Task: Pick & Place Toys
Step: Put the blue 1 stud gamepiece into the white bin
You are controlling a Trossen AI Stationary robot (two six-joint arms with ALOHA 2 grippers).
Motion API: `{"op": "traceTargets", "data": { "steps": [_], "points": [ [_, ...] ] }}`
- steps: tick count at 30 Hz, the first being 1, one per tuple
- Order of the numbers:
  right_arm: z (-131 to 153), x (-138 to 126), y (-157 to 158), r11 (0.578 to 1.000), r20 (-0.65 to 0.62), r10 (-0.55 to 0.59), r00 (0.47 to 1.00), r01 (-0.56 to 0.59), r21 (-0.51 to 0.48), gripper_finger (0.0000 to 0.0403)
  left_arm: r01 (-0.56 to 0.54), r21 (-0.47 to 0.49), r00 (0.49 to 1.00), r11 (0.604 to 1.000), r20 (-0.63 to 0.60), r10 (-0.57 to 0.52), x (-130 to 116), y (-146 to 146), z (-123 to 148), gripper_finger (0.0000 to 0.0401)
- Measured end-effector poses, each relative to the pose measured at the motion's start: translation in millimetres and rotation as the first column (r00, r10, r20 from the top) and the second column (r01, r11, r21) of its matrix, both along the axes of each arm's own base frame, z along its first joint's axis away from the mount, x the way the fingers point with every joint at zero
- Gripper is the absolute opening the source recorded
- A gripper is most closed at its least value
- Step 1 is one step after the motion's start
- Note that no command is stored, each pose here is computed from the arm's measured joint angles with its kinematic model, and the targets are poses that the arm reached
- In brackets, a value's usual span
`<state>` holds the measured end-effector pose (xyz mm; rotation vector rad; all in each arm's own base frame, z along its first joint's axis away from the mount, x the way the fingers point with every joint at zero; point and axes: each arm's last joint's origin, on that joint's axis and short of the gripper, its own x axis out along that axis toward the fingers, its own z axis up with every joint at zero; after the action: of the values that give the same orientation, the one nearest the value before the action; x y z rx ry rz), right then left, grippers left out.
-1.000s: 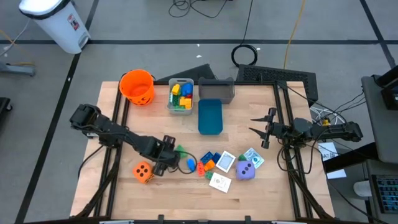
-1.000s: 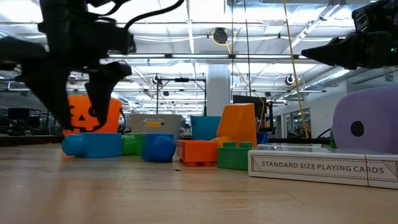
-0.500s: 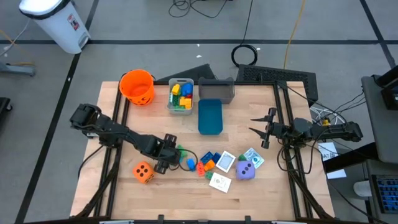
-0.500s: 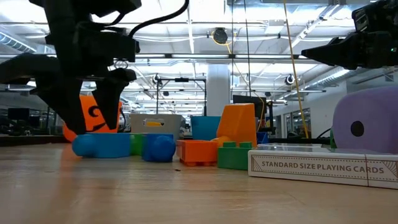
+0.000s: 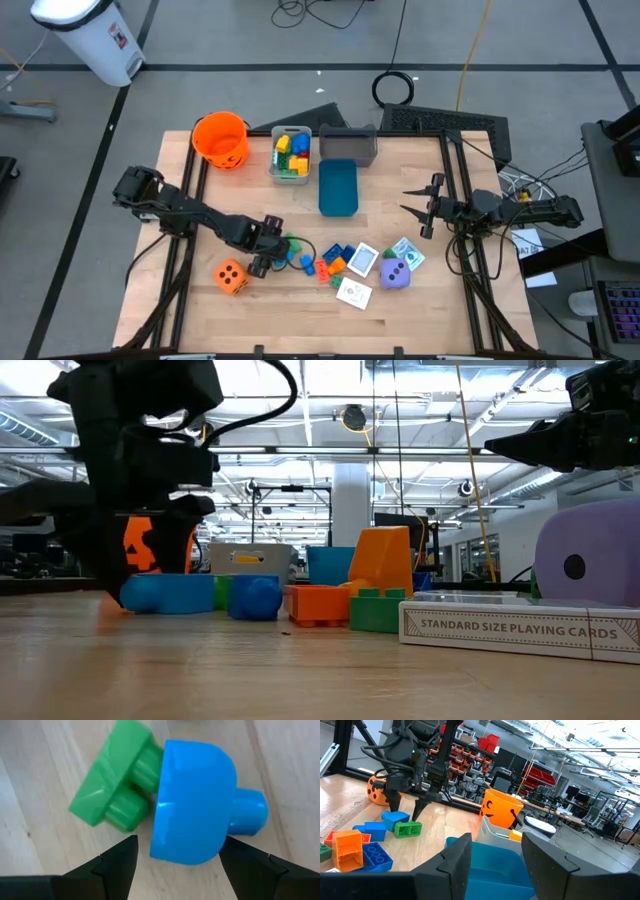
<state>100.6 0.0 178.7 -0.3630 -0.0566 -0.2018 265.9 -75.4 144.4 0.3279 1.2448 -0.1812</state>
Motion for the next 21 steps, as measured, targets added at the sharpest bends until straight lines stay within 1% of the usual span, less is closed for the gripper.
{"op": "traceTargets", "data": {
  "steps": [7, 13, 16, 21],
  "points": [
    [0.0, 0.0, 0.0, 1.000, 0.000, 0.000, 1.000, 0.000, 0.001, 0.0169, 0.026, -0.042, 0.997, 0.999, 0.074, -0.023, 7.0, -3.5, 2.6, 0.0278],
    [0.0, 0.0, 0.0, 1.000, 0.000, 0.000, 1.000, 0.000, 0.001, 0.0169, 0.034, -0.042, 0.996, 0.999, 0.082, -0.030, 7.7, -3.7, 2.9, 0.0275],
    [-0.1, 0.0, 0.0, 1.000, 0.000, 0.000, 1.000, 0.000, 0.001, 0.0169, 0.034, -0.042, 0.996, 0.999, 0.081, -0.030, 7.7, -3.7, 2.9, 0.0253],
    [0.0, 0.0, 0.0, 1.000, 0.000, 0.000, 1.000, 0.000, 0.001, 0.0169, 0.021, -0.050, 0.996, 0.999, 0.082, -0.017, 7.8, -3.8, 3.1, 0.0185]
  ]
}}
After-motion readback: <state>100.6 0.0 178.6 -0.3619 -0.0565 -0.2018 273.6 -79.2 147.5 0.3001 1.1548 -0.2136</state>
